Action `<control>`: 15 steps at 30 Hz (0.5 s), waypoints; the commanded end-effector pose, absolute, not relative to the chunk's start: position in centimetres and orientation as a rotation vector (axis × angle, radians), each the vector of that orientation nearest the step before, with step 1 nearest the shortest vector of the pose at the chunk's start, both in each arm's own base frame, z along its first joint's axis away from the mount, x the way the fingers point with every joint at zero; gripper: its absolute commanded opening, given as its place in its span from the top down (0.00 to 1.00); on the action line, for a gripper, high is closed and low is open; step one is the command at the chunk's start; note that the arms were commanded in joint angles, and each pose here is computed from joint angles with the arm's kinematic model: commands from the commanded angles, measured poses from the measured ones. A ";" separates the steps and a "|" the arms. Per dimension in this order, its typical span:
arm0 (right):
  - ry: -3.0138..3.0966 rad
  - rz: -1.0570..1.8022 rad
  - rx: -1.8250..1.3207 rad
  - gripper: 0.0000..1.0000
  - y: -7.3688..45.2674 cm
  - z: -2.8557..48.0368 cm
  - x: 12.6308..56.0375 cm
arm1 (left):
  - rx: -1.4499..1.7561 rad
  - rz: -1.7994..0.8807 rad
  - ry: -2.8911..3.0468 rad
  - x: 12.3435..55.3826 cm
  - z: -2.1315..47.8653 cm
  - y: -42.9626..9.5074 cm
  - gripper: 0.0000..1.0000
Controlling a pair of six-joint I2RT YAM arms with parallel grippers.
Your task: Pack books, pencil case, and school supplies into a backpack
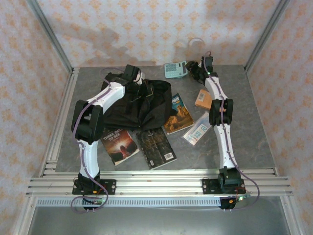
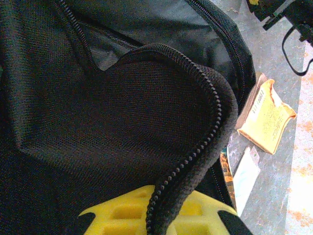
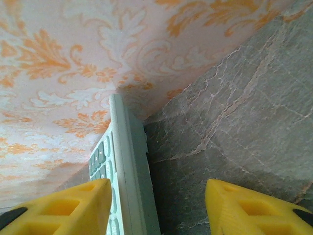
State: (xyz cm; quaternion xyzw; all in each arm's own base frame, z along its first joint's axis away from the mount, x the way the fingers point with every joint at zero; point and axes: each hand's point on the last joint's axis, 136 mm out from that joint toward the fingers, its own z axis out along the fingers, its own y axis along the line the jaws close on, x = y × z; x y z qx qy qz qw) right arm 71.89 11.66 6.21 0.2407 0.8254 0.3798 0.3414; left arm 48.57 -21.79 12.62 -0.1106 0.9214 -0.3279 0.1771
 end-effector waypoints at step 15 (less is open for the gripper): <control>2.293 0.984 0.531 0.77 15.6 4.4 69.4 | -0.307 -0.871 2.635 48.3 12.5 -20.6 1.00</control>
